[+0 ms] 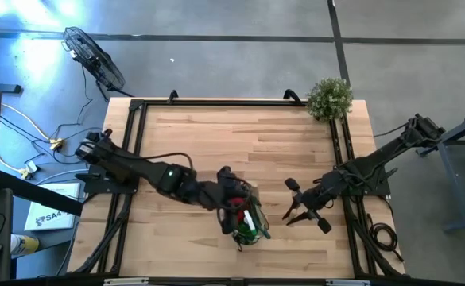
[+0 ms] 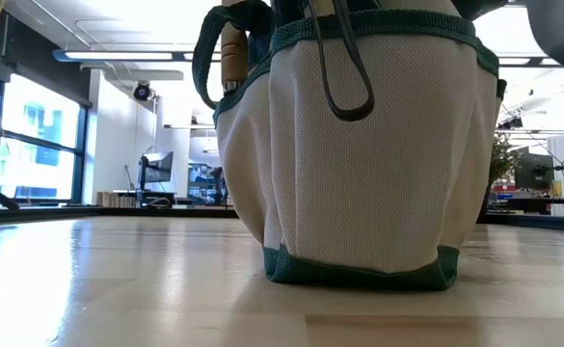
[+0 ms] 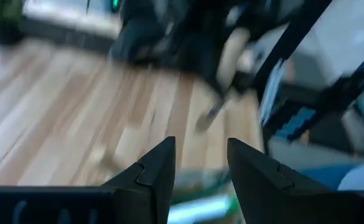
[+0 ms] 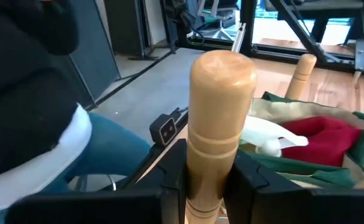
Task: Pick & Place Garden tools in Gardening bag
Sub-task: Put the trowel into the gardening bag
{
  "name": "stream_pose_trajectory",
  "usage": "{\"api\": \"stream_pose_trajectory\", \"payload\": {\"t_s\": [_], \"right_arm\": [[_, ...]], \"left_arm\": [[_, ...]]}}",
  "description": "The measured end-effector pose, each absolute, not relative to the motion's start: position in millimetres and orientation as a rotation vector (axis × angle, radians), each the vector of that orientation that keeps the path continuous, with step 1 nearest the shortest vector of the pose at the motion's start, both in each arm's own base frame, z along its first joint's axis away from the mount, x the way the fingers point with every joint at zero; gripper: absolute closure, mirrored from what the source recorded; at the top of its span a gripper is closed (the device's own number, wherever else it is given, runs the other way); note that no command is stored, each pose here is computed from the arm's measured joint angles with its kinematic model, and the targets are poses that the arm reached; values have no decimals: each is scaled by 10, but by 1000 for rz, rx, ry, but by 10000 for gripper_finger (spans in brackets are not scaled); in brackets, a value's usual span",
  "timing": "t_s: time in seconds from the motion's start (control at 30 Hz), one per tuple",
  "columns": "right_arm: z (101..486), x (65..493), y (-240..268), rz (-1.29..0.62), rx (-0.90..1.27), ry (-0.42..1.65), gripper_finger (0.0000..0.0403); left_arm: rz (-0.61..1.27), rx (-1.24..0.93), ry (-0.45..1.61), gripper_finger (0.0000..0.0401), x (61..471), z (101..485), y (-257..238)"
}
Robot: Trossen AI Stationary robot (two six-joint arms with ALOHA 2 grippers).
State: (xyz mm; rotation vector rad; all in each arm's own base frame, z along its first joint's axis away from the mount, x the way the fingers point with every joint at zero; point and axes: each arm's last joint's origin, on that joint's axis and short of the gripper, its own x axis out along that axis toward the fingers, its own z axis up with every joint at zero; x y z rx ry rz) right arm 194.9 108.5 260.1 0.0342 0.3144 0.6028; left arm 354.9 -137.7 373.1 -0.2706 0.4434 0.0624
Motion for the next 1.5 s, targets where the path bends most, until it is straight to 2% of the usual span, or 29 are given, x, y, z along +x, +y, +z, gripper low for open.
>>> {"api": "stream_pose_trajectory", "payload": {"t_s": [0.1,0.27,0.4,0.5,0.63,0.87,1.1,1.3,1.5], "right_arm": [[2601,1955,1076,570,0,302,349],[2589,1975,1031,408,-63,295,349],[2553,1977,992,289,-104,324,349],[2559,1973,984,273,-117,321,349],[2727,1901,1005,356,-98,260,349],[3011,1499,1012,700,6,205,349],[3236,1386,1008,806,-24,-22,349],[3213,1495,994,786,-87,-49,349],[3156,1632,969,804,-97,-30,349]], "left_arm": [[57,-297,303,260,3668,3788,-1443],[-2,-358,173,260,3972,3656,-1497],[-36,-389,144,260,4111,3565,-1469],[-25,-397,163,260,4157,3487,-1468],[-41,-382,193,260,4184,3373,-1581],[-68,-262,223,260,4116,3334,-1747],[-71,-61,218,260,4210,3269,-1645],[-87,-68,227,260,4325,3208,-1458],[-274,-76,209,260,4470,3096,-1348]]}}
